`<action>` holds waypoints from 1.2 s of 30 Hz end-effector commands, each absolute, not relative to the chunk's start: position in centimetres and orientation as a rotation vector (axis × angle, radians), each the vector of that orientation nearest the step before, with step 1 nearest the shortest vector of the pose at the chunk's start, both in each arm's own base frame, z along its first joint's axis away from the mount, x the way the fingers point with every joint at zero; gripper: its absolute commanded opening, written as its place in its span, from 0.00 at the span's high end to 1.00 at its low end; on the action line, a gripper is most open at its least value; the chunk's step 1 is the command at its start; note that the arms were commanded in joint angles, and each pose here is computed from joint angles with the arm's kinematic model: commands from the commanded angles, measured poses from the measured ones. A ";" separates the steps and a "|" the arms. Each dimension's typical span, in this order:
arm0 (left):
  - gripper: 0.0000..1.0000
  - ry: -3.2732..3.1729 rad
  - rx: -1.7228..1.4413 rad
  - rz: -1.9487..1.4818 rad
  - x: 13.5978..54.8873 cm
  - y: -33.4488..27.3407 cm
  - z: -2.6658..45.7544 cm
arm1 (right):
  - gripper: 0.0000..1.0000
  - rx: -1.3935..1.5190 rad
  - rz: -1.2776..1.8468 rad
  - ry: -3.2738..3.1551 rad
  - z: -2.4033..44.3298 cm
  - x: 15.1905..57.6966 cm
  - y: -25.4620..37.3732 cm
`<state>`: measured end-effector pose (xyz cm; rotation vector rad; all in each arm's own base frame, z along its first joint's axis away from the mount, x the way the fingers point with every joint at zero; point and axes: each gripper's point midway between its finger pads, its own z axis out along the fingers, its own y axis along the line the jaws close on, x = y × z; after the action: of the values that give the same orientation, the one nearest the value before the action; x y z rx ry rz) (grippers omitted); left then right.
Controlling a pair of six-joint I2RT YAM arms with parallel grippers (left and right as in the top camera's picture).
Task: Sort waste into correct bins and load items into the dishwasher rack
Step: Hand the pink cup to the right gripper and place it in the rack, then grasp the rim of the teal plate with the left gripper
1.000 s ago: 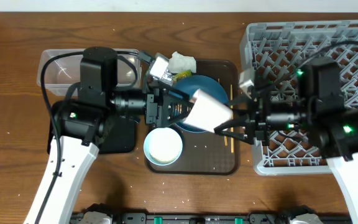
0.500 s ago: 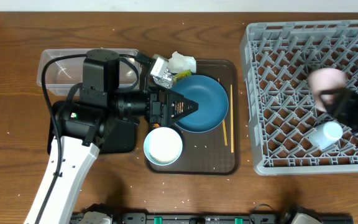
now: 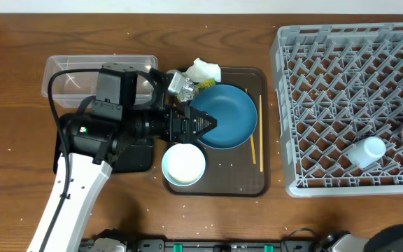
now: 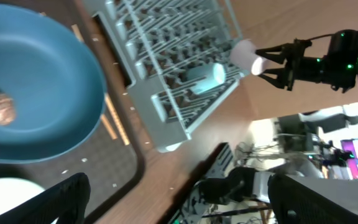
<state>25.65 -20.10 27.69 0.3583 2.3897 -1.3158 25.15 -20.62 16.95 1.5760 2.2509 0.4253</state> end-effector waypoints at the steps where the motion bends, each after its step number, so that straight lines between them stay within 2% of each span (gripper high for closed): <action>1: 0.09 2.416 0.347 -1.182 26.3 -19.2 26.8 | 0.51 1.608 0.587 2.225 16.5 26.2 -19.9; 4: 0.08 2.443 0.337 -1.137 26.3 -18.7 26.2 | 0.50 1.640 0.577 2.252 15.6 25.9 -20.1; 5: 0.08 2.449 0.335 -1.127 26.3 -18.6 26.0 | 0.47 1.647 0.541 2.252 15.3 25.7 -20.6; 7: 0.09 2.452 0.347 -1.116 26.2 -18.5 25.9 | 0.33 1.681 0.509 2.227 15.2 25.5 -21.3; 13: 0.10 2.485 0.356 -1.018 26.3 -18.3 25.0 | 0.26 1.709 0.651 2.130 16.2 26.0 -21.2; 17: 0.10 2.517 0.373 -0.835 26.6 -18.2 23.7 | 0.27 1.456 0.882 2.103 19.4 28.1 -18.7; 19: 0.11 2.536 0.361 -0.643 27.4 -17.3 22.6 | 0.27 1.236 0.955 2.095 22.1 29.2 -16.7; 23: 0.13 2.563 0.328 -0.290 29.2 -15.3 20.3 | 0.26 0.854 0.957 2.124 26.5 30.3 -11.8; 26: 0.15 2.624 0.236 -0.205 30.6 -15.1 17.8 | 0.25 0.570 0.898 2.163 29.1 30.9 -7.1; 28: 0.21 2.676 0.171 -0.200 31.5 -15.5 15.8 | 0.24 0.460 0.849 2.200 29.7 30.9 -4.5; 34: 0.27 2.706 0.106 -0.200 35.2 -17.4 10.7 | 0.24 0.324 0.769 2.301 29.3 30.3 -0.4; 36: 0.33 2.715 0.061 -0.130 36.1 -16.9 8.9 | 0.24 0.323 0.771 2.334 28.8 29.9 0.2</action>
<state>35.26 -18.03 10.82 0.1510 2.6997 -0.2392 29.95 0.09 29.43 0.3494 2.2909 0.8397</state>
